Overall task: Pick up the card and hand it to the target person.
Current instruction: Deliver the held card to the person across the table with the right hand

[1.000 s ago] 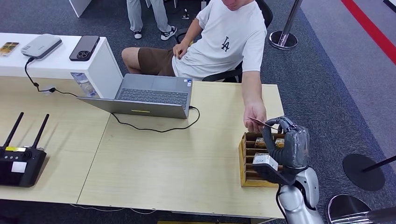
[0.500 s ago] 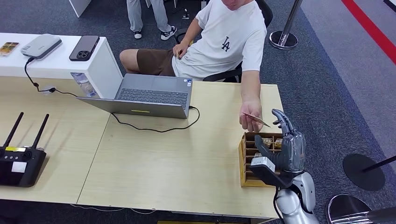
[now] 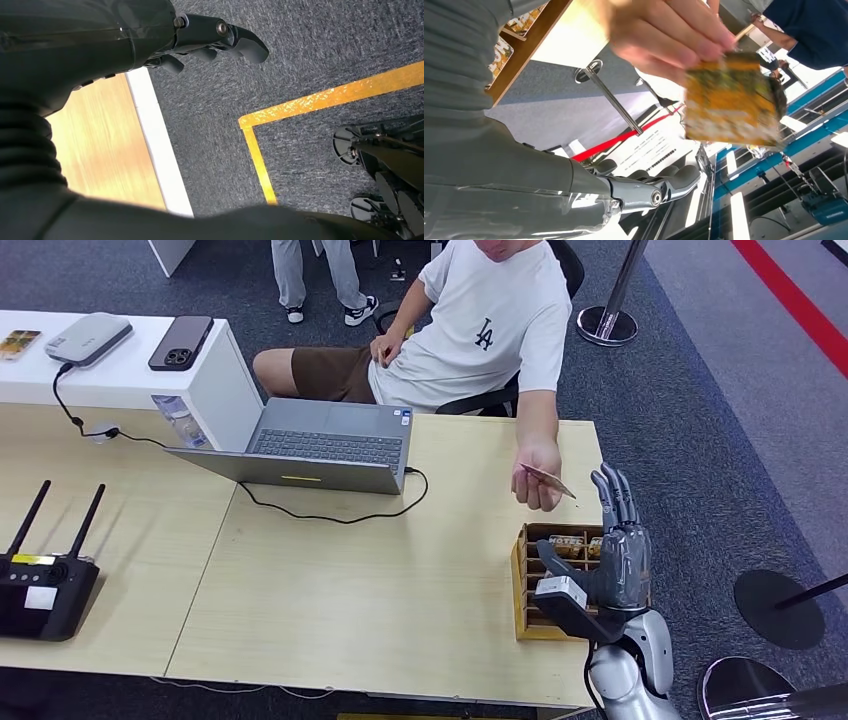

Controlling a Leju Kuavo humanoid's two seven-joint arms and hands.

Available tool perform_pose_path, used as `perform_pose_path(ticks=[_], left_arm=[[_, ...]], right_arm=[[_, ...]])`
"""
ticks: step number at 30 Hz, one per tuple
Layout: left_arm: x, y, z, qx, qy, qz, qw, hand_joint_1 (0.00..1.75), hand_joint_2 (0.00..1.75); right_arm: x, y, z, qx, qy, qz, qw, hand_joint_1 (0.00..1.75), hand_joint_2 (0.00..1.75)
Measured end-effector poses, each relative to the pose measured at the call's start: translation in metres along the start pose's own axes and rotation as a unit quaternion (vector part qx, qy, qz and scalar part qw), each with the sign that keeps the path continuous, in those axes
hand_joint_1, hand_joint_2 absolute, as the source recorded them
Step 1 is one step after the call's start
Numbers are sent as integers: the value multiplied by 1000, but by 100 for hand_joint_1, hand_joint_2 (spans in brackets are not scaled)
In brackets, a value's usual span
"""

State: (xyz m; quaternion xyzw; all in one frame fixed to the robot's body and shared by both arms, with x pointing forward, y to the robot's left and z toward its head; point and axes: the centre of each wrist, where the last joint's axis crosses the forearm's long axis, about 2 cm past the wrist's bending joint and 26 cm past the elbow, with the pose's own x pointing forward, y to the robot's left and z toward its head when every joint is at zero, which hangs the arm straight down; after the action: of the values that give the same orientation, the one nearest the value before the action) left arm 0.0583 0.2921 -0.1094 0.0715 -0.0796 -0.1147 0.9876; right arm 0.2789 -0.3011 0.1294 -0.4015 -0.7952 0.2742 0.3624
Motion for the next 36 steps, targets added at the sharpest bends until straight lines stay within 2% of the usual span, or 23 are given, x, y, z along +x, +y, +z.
perform_pose_path(ticks=[14,19,23,29,36], left_arm=[[0,1,0,1,0,0,1000,0,0],[-1,1,0,1,2,3,1000,0,0],[-2,2,0,3,7,11,1000,0,0],[-3,3,0,8,12,20,1000,0,0],[-4,3,0,11,18,28,999,0,0]], right_arm=[[0,0,0,-2,1,0,1000,0,175],[-1,-4,0,-41,8,-22,999,0,175],[-9,-24,1,-114,22,-49,992,0,175],[-38,-73,16,-215,60,-44,974,0,175],[-74,-113,48,-265,116,-31,957,0,175]])
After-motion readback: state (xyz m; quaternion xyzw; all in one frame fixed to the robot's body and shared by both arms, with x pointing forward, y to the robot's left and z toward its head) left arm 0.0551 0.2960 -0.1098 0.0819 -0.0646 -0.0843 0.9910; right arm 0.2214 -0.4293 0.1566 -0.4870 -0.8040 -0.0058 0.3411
